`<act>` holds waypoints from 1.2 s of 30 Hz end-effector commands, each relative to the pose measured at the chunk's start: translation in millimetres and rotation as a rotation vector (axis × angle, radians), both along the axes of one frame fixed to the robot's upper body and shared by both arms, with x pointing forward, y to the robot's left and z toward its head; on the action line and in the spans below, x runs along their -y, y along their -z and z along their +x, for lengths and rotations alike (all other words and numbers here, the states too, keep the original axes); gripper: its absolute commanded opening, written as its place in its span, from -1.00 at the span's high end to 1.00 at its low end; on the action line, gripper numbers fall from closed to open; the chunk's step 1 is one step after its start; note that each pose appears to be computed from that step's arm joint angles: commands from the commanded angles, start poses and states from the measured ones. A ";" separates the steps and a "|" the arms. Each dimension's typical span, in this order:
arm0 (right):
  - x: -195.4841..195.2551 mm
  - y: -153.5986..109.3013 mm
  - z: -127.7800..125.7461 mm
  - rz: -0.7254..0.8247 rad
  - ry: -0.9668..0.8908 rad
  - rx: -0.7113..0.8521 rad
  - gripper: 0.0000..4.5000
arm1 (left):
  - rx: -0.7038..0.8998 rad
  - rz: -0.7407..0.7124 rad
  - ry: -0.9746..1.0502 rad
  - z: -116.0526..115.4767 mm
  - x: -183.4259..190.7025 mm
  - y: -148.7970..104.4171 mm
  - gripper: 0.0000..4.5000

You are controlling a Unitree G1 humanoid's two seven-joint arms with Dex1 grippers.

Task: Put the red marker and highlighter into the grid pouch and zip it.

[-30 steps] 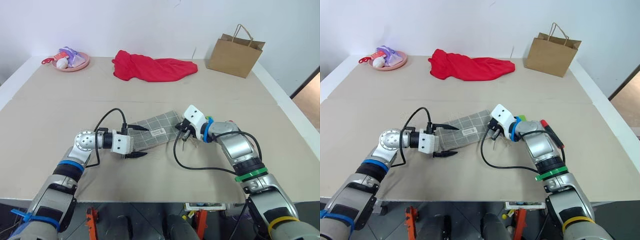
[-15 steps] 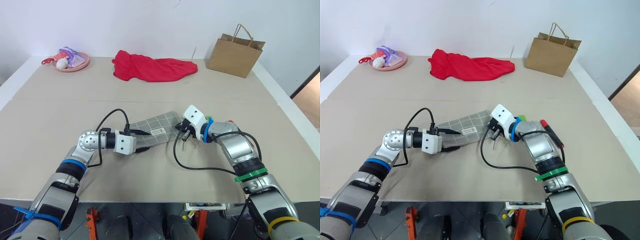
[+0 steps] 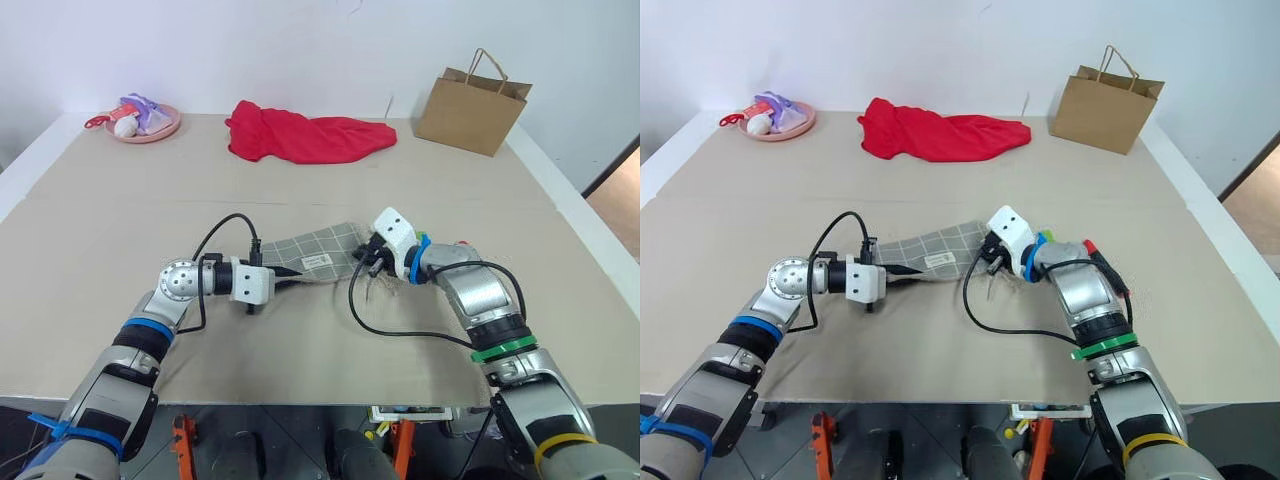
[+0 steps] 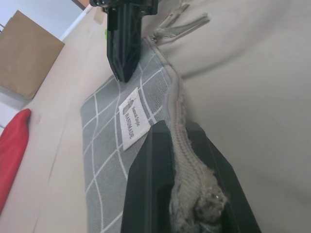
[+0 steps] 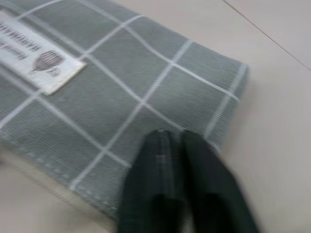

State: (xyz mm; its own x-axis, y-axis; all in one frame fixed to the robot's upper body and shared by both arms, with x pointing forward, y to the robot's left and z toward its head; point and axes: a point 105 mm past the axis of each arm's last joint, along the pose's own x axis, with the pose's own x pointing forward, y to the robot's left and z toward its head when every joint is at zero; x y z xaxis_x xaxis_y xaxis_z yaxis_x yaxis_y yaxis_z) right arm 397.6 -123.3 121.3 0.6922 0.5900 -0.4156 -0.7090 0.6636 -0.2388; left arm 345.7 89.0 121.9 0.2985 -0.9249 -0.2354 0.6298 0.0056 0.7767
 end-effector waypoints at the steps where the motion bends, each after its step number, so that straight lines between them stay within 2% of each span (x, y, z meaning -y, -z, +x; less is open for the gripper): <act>1: -4.9 -32.8 -2.5 0.146 -0.025 0.018 -0.06 | 0.009 -0.062 -0.037 2.6 -1.8 -10.2 1.00; 2: 0.3 -55.7 -2.2 0.249 -0.013 0.029 -0.17 | -0.013 -0.101 -0.067 4.9 -1.9 -11.7 1.00; 3: 5.8 -75.2 -3.7 0.331 -0.006 0.039 -0.39 | -0.035 -0.136 -0.094 6.8 -1.7 -13.2 1.00; 5: 20.1 -103.1 -7.0 0.430 0.021 0.056 -0.39 | -0.070 -0.207 -0.140 10.3 -0.9 -18.0 1.00; 7: 25.6 -113.7 -16.7 0.472 0.001 0.055 -0.39 | -0.095 -0.271 -0.180 13.6 0.1 -24.3 1.00; 10: 30.2 -99.8 -28.1 0.432 0.018 0.016 -0.39 | -0.132 -0.352 -0.231 17.9 1.7 -31.8 1.00; 14: 21.2 -56.6 -33.4 0.359 0.077 -0.068 -0.39 | -0.191 -0.457 -0.270 21.3 7.0 -40.2 1.00; 18: 16.3 -31.3 -25.5 0.351 0.138 -0.101 -0.39 | -0.232 -0.500 -0.275 21.4 11.8 -46.1 1.00; 21: 22.0 -32.9 -14.1 0.342 0.181 -0.072 -0.39 | -0.239 -0.490 -0.270 19.8 13.6 -45.8 1.00; 29: 37.3 -57.7 1.7 0.352 0.207 0.002 -0.39 | -0.244 -0.475 -0.270 16.3 13.8 -42.6 1.00; 36: 20.5 -61.0 7.8 0.353 0.156 0.010 -0.39 | -0.259 -0.467 -0.267 13.6 16.0 -36.9 1.00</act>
